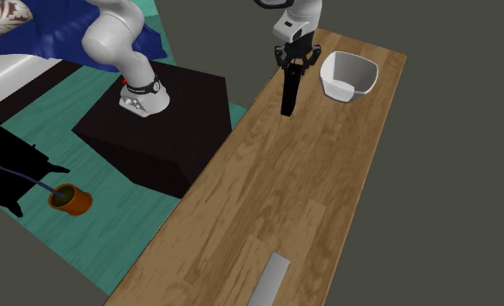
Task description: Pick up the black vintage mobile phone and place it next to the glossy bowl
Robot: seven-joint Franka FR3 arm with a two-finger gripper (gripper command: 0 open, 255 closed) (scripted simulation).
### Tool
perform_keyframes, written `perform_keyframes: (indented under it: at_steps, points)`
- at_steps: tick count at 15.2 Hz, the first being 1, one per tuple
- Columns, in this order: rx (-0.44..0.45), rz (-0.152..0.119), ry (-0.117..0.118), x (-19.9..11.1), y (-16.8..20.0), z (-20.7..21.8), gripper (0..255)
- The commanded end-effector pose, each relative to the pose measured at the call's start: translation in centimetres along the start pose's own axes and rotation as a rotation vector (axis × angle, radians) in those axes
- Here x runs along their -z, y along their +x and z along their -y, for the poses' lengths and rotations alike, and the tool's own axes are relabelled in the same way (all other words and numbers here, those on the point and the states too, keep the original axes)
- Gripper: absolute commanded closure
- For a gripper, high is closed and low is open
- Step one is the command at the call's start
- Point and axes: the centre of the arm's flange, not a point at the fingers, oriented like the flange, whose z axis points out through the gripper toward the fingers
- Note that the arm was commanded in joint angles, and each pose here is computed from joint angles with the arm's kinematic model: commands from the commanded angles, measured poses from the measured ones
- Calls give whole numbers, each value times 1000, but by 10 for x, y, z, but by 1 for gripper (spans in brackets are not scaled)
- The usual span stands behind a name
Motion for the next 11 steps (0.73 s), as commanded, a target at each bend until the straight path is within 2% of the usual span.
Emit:
perform_keyframes:
  at_steps: [1,5,11]
  points:
    - [0,0,2,-9,1,0,255]
    - [0,0,2,-31,2,-1,255]
    - [0,0,2,-31,2,-1,255]
